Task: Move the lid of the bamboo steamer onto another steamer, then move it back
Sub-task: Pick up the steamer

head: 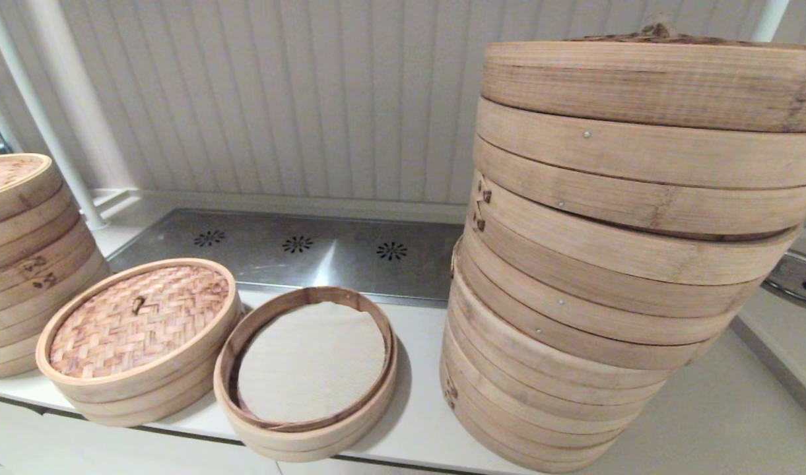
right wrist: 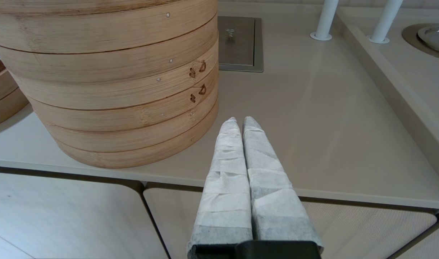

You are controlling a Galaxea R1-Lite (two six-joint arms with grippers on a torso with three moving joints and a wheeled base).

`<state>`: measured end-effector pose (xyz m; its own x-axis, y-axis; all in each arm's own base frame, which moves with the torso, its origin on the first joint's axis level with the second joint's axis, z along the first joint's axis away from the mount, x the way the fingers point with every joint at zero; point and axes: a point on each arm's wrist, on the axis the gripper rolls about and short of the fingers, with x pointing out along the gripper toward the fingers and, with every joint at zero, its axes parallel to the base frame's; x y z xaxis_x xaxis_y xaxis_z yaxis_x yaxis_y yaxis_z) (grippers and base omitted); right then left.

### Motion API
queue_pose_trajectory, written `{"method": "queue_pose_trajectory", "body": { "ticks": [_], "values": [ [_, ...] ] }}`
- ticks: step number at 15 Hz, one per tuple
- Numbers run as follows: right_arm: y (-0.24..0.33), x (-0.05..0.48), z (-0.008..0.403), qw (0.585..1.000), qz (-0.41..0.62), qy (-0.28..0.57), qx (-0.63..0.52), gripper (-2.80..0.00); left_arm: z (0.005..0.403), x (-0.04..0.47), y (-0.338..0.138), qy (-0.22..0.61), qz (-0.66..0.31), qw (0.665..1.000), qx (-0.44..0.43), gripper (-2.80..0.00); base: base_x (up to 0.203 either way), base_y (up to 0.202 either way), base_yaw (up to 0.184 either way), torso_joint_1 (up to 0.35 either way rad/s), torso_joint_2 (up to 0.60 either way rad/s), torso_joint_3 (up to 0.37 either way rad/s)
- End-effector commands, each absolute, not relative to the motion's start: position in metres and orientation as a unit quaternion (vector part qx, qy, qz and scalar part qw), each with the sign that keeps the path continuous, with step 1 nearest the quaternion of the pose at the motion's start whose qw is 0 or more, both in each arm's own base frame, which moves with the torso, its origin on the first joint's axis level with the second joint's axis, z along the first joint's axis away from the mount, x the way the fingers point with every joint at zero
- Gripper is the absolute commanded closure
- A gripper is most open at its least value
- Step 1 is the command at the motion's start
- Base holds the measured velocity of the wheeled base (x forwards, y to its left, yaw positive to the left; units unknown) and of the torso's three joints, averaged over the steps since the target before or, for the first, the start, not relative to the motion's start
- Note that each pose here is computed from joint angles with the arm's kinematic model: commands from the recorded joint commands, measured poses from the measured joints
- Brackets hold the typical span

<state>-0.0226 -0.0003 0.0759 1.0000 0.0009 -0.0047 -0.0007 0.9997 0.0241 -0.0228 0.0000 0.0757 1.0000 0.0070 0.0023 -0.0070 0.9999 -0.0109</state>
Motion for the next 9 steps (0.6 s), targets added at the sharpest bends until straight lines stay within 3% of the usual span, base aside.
{"method": "queue_pose_trajectory", "body": {
  "ticks": [1, 6, 9],
  "values": [
    [0.0, -0.022, 0.076, 1.0, 0.002, 0.003, 0.012, 0.0, 0.076, -0.023, 0.0, -0.002, 0.004, 1.0, -0.005, 0.0, 0.0, 0.0, 0.0, 0.0, 0.0, 0.0],
    [0.0, -0.022, 0.076, 1.0, 0.002, 0.004, 0.012, 0.0, 0.078, -0.023, 0.0, -0.002, 0.006, 1.0, 0.009, 0.0, 0.0, 0.0, 0.0, 0.0, 0.0, 0.0],
    [0.0, -0.022, 0.076, 1.0, 0.002, 0.004, 0.012, 0.0, 0.118, -0.033, 0.0, -0.032, 0.009, 0.999, 0.025, 0.0, 0.0, 0.0, 0.0, 0.0, 0.0, 0.0]
  ]
}}
